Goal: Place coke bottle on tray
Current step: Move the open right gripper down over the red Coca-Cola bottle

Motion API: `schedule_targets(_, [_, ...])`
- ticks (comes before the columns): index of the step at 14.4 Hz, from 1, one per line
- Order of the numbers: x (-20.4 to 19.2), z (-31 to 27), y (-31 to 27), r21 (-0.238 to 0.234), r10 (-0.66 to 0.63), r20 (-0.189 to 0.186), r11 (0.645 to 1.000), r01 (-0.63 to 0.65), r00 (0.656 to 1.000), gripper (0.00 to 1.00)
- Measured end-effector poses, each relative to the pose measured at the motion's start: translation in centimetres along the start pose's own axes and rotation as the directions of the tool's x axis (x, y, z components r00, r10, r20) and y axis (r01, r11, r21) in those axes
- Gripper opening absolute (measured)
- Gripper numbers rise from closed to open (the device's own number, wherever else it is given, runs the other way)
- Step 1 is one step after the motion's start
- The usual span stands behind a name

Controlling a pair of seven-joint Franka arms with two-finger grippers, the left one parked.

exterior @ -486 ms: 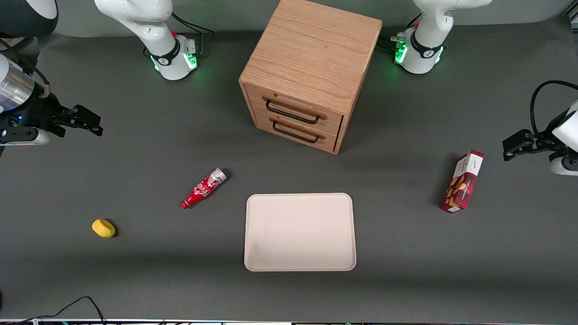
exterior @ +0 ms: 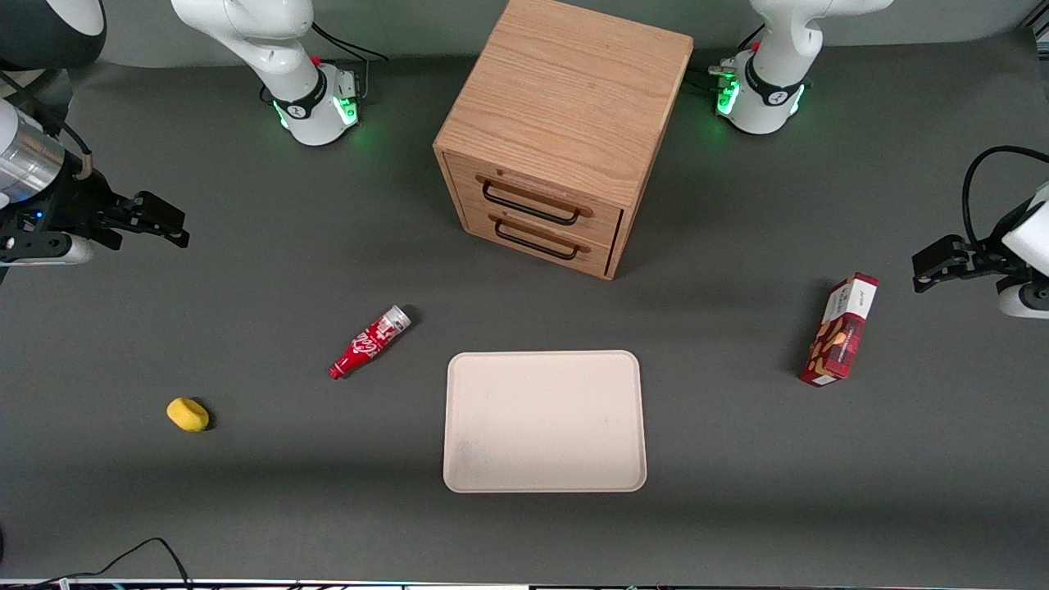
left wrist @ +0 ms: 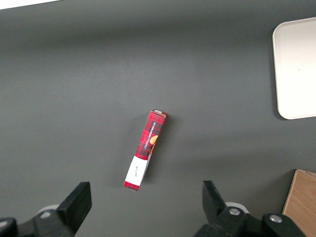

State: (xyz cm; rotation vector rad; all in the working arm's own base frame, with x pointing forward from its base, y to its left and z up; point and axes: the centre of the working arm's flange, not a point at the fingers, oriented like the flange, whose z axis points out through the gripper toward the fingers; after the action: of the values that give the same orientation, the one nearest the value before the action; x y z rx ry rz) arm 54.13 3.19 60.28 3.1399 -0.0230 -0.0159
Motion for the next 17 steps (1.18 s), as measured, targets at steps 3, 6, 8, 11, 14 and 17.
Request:
schedule_targets(3, [0.2, 0.6, -1.3, 0.002, -0.018, 0.009, 1.0, 0.018, 1.0, 1.0])
schedule_targets(6, [1.9, 3.3, -4.8, 0.018, 0.124, 0.013, 0.992, -0.124, 0.992, 1.0])
schedule_targets(8, [3.6, 6.8, -8.3, 0.029, 0.273, 0.028, 0.961, -0.274, 0.962, 1.0])
schedule_targets(11, [5.5, 13.3, -13.6, 0.023, 0.475, 0.074, 0.878, -0.478, 0.877, 1.0])
schedule_targets(14, [6.3, 19.0, -17.4, -0.004, 0.612, 0.11, 0.788, -0.615, 0.783, 1.0])
schedule_targets(17, [6.9, 25.2, -19.0, -0.046, 0.694, 0.119, 0.719, -0.694, 0.711, 1.0])
